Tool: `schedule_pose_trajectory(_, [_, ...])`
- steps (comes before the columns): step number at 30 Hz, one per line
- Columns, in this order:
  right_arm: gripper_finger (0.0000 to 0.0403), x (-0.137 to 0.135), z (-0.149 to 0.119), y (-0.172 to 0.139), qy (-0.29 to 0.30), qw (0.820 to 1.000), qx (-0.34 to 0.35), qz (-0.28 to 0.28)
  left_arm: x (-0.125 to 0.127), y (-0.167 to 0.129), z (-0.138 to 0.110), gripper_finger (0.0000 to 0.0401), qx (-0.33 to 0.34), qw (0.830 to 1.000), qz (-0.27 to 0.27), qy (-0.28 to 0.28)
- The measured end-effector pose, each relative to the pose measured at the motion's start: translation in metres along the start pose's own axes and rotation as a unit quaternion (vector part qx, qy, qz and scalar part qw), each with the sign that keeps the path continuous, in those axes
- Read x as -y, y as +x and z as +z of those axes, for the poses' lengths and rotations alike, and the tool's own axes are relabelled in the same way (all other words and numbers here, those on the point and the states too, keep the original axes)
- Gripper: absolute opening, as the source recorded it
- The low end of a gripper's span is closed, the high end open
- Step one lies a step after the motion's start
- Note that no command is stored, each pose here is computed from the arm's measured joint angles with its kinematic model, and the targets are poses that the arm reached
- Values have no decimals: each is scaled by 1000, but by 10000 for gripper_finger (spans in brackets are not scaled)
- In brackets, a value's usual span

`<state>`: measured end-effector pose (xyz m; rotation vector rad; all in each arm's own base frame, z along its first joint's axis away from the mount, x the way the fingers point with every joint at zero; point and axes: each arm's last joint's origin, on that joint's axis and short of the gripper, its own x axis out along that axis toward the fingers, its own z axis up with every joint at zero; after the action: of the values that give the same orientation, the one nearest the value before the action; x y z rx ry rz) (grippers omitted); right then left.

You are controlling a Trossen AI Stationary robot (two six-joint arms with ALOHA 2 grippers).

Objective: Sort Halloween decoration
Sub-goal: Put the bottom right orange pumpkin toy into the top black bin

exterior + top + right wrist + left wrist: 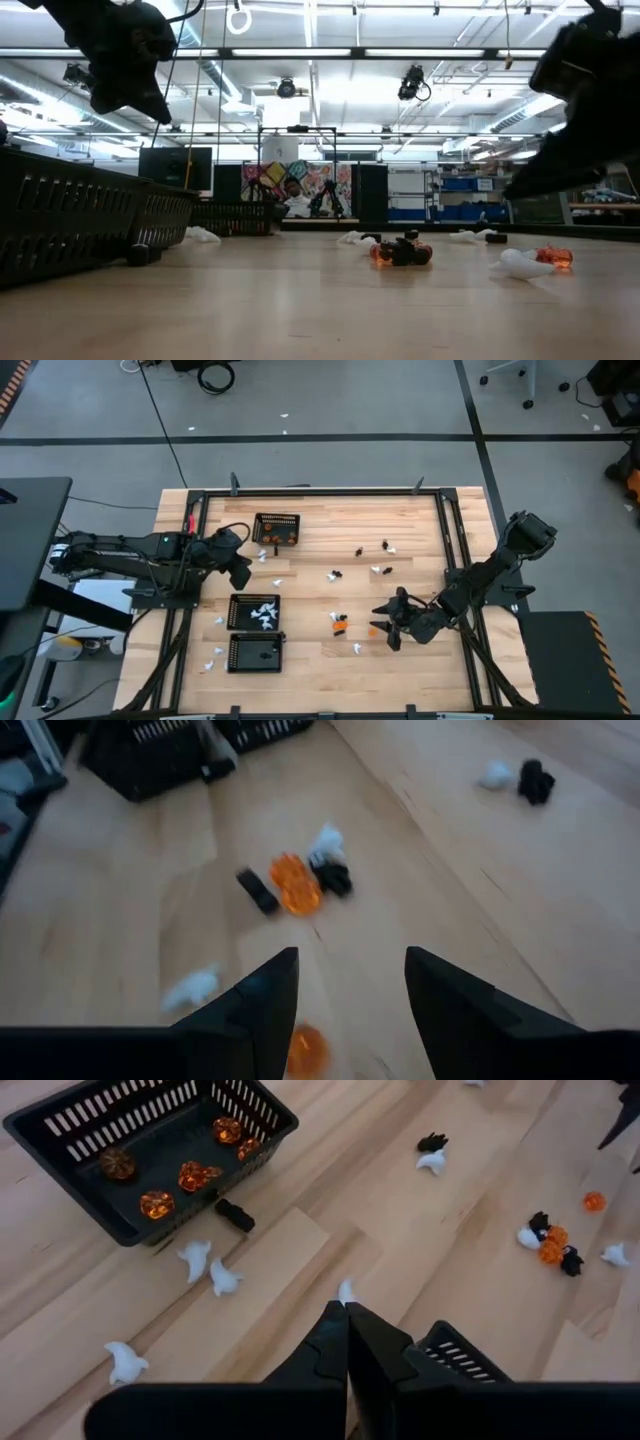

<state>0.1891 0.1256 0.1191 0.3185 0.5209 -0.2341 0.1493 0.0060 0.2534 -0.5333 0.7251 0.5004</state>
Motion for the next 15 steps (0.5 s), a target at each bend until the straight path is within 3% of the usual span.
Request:
schedule_pose_trajectory(6, [190, 4, -19, -3, -5, 1000, 0, -4, 0, 0, 0, 9, -2, 1000, 2, 1])
schedule_pose_trajectory(10, [185, -7, -28, 5, 25, 999, 41, 9, -1, 0, -1, 9, -6, 1000, 4, 2])
schedule_pose_trajectory(15, [171, -27, -33, 27, 12, 998, 56, -5, -1, 0, -2, 9, -8, 1000, 6, 6])
